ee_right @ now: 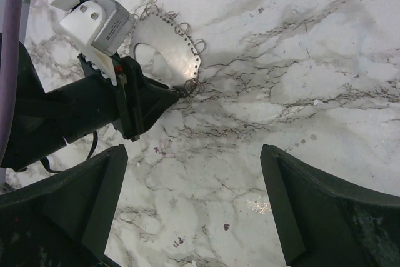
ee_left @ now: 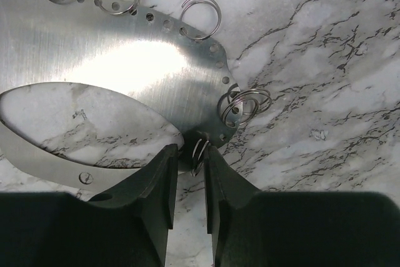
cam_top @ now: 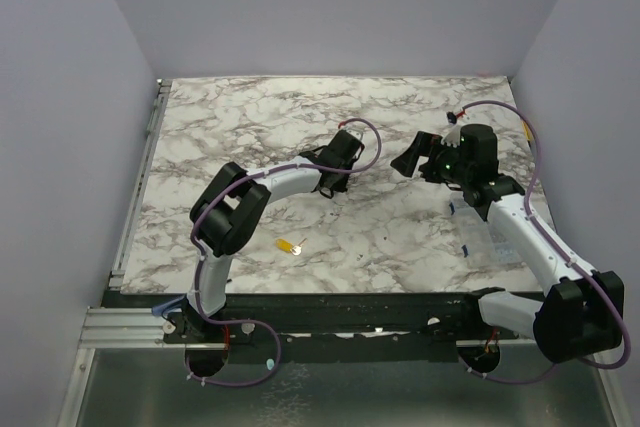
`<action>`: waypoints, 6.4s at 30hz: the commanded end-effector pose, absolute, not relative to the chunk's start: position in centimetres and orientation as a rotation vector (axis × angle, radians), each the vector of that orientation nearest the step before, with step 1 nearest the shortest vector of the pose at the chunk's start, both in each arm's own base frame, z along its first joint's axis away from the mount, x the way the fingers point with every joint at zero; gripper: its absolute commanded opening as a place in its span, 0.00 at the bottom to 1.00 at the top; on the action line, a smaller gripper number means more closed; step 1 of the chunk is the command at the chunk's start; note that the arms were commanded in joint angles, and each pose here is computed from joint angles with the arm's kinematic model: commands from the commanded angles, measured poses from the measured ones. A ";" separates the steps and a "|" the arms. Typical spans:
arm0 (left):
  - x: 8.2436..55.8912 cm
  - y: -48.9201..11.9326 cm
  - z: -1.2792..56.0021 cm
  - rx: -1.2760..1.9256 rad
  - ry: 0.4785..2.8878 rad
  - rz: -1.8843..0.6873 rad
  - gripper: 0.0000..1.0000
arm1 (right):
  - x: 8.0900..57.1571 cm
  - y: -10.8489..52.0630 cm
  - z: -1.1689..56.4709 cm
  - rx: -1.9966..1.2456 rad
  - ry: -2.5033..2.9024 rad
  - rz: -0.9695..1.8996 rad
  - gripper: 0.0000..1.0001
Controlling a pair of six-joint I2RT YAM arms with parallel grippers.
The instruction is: Put the keys on the keyring
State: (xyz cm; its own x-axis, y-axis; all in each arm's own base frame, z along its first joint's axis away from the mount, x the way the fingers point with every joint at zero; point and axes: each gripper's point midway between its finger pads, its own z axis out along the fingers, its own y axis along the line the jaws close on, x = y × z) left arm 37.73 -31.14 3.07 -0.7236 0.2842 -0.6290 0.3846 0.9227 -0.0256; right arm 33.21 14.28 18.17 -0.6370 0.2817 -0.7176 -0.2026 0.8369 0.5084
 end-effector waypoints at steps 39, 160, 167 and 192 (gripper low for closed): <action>36.2 -29.9 19.2 0.644 1.837 -0.307 0.00 | 31.3 17.4 22.6 -0.189 1.972 0.884 1.00; 19.1 -27.3 37.4 0.507 0.896 -1.141 0.00 | 22.5 32.6 35.3 -0.970 1.269 1.220 0.22; 19.6 -27.6 36.3 0.500 0.932 -1.144 0.00 | 21.7 32.8 35.9 -0.992 1.226 1.232 0.01; 20.0 -28.2 33.0 0.871 1.177 -0.874 0.84 | 22.1 29.5 34.9 -1.116 1.234 0.870 0.01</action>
State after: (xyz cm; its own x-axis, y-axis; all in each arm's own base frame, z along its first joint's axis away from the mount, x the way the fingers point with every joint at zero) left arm 19.97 -27.34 35.93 0.1489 -0.3903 -0.9086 0.9003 0.4335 -0.0386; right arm 22.10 30.79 33.77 0.0402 -0.0127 -0.9991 -0.9779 0.2048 -0.0419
